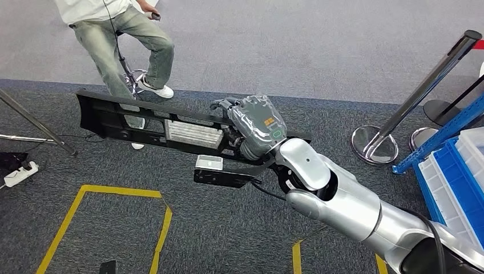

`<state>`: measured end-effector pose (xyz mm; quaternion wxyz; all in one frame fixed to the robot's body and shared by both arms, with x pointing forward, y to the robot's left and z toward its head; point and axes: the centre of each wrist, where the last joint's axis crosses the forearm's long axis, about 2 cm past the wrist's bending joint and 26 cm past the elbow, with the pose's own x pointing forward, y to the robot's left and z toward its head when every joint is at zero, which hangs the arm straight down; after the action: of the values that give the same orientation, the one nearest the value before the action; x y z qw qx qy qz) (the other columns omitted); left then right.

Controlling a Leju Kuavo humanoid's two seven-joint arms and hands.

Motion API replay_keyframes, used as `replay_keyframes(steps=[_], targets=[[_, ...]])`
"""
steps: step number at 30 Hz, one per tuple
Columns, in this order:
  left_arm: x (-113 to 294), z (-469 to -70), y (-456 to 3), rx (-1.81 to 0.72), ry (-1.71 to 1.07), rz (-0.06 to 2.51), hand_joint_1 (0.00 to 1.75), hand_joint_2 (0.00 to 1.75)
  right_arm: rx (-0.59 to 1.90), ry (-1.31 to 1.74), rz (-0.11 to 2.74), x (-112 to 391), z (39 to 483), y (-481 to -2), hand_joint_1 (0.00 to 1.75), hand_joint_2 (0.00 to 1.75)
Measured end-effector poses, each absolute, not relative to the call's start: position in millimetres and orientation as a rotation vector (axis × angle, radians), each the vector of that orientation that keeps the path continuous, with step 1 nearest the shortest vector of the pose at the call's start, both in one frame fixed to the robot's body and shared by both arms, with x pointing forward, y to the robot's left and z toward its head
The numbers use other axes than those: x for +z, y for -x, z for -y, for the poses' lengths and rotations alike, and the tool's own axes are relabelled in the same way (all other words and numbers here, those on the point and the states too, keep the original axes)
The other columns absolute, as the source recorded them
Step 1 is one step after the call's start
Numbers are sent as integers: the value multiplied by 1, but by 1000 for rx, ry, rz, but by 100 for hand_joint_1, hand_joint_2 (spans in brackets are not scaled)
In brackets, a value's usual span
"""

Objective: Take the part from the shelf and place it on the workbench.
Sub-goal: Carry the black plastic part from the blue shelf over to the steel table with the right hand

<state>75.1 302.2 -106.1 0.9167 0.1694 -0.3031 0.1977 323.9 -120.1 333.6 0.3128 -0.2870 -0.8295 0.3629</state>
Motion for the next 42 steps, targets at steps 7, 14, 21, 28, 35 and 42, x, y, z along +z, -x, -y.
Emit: replay_keyframes(steps=[7, 14, 21, 28, 35, 42], targets=[[-106, -302, -76, 391, -342, 628, 0, 175, 961, 772, 2185, 334, 123, -323, 175, 175], [-106, -301, -75, 389, -339, 626, 0, 175, 958, 775, 2192, 337, 123, -323, 175, 175], [-106, -301, -75, 388, -339, 627, 0, 175, 957, 773, 2195, 337, 123, -322, 175, 175], [-106, -300, -74, 384, -336, 625, 0, 175, 957, 774, 2191, 337, 124, -321, 175, 175], [-106, -300, -74, 380, -332, 625, 0, 175, 962, 782, 2176, 334, 126, -320, 175, 175], [-106, -298, -76, 370, -327, 631, 0, 175, 955, 789, 2181, 336, 127, -320, 175, 175]])
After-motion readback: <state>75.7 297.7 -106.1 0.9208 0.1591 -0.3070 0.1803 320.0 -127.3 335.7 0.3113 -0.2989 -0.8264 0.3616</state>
